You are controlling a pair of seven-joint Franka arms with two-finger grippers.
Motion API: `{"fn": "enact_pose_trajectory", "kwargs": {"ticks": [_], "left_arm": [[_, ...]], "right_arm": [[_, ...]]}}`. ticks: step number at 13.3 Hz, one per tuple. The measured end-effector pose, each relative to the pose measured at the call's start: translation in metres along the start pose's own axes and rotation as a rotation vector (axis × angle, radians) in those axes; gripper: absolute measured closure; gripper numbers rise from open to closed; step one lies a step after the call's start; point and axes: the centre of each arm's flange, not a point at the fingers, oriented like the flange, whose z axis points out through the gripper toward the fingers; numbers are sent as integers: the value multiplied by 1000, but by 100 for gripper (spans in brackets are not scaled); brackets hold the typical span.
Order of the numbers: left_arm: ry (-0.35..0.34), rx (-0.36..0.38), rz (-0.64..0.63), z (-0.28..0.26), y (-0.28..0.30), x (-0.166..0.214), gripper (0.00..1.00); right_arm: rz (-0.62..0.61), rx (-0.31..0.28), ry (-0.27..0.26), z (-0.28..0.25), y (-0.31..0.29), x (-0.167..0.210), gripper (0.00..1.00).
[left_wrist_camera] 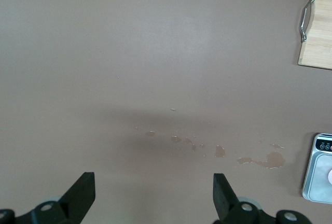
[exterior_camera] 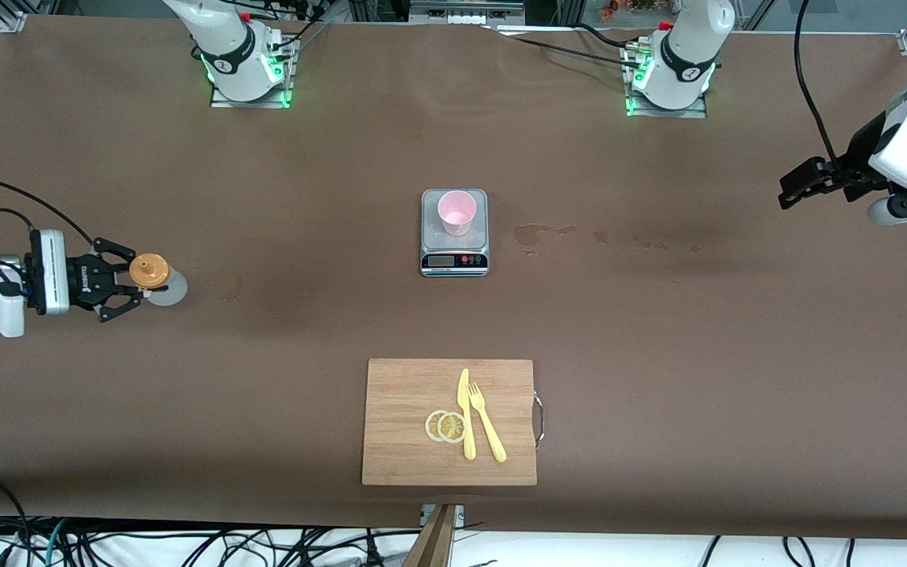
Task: Add sauce to pink cup with both arms
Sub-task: 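Carry the bottle with the right gripper back to its spot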
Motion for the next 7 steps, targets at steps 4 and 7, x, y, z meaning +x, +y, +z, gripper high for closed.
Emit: {"fn": "enact_pose_trajectory", "kwargs": {"ticks": [4, 7], "left_arm": [[-1, 0, 0, 0, 0, 0, 0], [-1, 0, 3, 0, 1, 0, 0]], "right_arm": [[-84, -26, 142, 36, -9, -89, 67], [-66, -31, 229, 67, -25, -125, 67]]}}
